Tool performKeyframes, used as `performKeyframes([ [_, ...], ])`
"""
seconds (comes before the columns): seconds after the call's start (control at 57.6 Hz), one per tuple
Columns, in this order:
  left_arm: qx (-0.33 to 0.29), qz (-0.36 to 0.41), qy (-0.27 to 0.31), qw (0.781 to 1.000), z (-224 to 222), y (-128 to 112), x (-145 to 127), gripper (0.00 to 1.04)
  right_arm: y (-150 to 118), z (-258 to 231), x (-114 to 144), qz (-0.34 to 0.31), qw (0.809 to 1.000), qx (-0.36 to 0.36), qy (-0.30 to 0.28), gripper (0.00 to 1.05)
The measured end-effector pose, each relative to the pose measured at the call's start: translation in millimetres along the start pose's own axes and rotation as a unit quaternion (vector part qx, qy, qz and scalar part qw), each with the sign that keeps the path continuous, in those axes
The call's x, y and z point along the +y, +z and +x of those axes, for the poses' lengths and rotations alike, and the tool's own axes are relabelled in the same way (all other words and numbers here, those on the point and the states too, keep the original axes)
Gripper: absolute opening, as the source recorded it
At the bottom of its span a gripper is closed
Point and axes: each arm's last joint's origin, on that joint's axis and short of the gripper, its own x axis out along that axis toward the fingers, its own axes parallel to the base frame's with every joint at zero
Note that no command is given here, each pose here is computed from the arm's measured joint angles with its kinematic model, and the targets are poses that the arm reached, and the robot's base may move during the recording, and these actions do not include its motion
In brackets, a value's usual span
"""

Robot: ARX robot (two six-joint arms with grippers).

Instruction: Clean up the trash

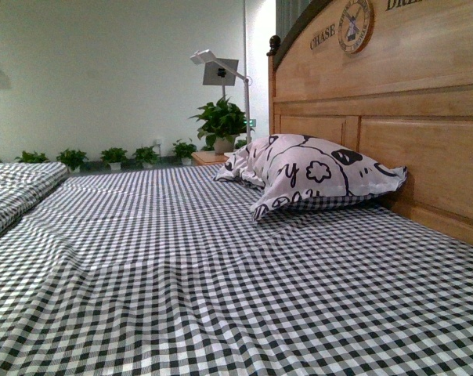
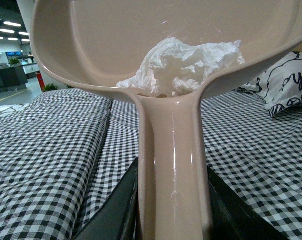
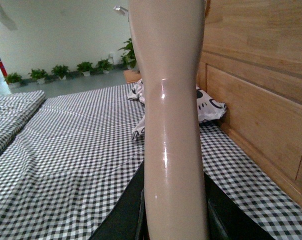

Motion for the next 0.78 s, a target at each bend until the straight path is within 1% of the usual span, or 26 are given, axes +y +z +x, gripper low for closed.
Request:
performKeyframes([
  [0.781,0.0,0.0,0.0,1.0,0.0,0.0,0.0,0.28,0.0,0.0,0.0,0.0,1.0,0.0,0.0,0.19],
])
